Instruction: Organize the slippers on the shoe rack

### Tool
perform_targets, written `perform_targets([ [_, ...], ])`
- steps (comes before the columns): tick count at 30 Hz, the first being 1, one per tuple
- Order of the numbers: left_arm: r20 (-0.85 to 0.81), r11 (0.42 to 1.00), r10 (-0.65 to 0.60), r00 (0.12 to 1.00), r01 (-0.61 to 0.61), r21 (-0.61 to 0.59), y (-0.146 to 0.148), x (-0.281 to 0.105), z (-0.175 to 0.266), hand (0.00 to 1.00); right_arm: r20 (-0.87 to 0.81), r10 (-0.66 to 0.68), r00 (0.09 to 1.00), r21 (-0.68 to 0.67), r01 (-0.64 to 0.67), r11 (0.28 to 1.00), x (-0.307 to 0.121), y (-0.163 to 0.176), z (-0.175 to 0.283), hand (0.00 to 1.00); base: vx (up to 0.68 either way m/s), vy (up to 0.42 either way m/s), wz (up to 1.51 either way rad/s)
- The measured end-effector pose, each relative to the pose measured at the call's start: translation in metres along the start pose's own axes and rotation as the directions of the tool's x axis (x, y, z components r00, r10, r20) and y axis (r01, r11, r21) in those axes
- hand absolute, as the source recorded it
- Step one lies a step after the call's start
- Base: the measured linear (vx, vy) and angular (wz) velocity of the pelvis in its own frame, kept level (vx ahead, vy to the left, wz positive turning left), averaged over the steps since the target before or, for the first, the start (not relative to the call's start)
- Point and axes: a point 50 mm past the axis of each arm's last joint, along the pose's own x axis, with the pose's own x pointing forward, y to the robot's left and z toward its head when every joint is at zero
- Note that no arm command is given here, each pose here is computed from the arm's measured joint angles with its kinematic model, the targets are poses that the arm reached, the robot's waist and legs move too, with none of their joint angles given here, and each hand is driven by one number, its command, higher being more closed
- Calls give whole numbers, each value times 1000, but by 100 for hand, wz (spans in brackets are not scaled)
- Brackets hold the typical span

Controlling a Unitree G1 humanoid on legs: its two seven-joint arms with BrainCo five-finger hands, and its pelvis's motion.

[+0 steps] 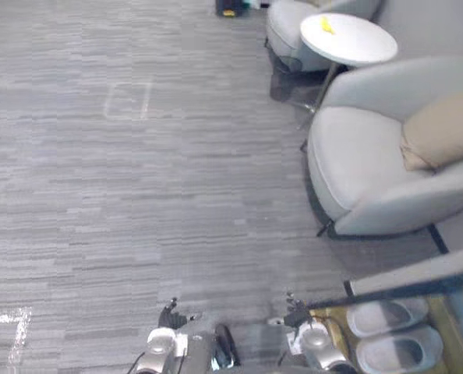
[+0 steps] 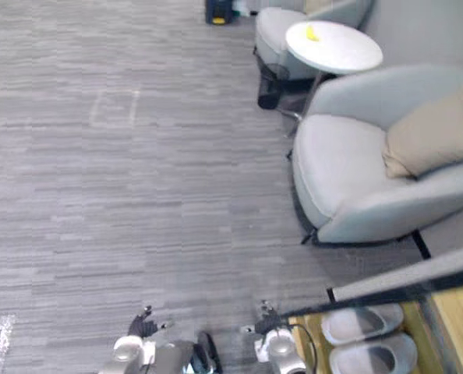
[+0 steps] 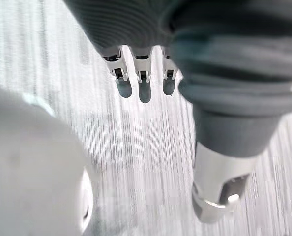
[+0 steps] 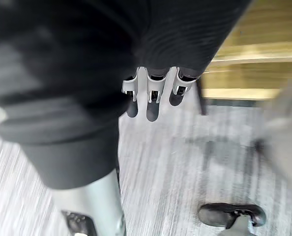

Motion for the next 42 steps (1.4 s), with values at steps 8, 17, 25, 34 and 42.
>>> perform_targets([
  [8,-22,1000,2,1000,-1,3,0,1,-4,0,37,4,999,2,-4,1000,3,1,13,0,371,27,112],
  [17,-1,983,96,995,-95,-158,18,0,1,0,75,29,997,26,-31,999,-2,12,17,0,521,3,34],
  [25,111,970,147,983,-122,-209,32,5,32,0,75,13,997,76,-19,997,4,14,27,0,544,253,30],
  [34,-18,971,148,989,-148,-189,38,1,-1,0,78,50,996,90,-57,994,0,26,24,0,478,173,-18],
  [42,-28,990,91,995,-93,-105,22,1,-6,0,70,28,997,59,-32,998,1,13,20,0,489,-77,1],
])
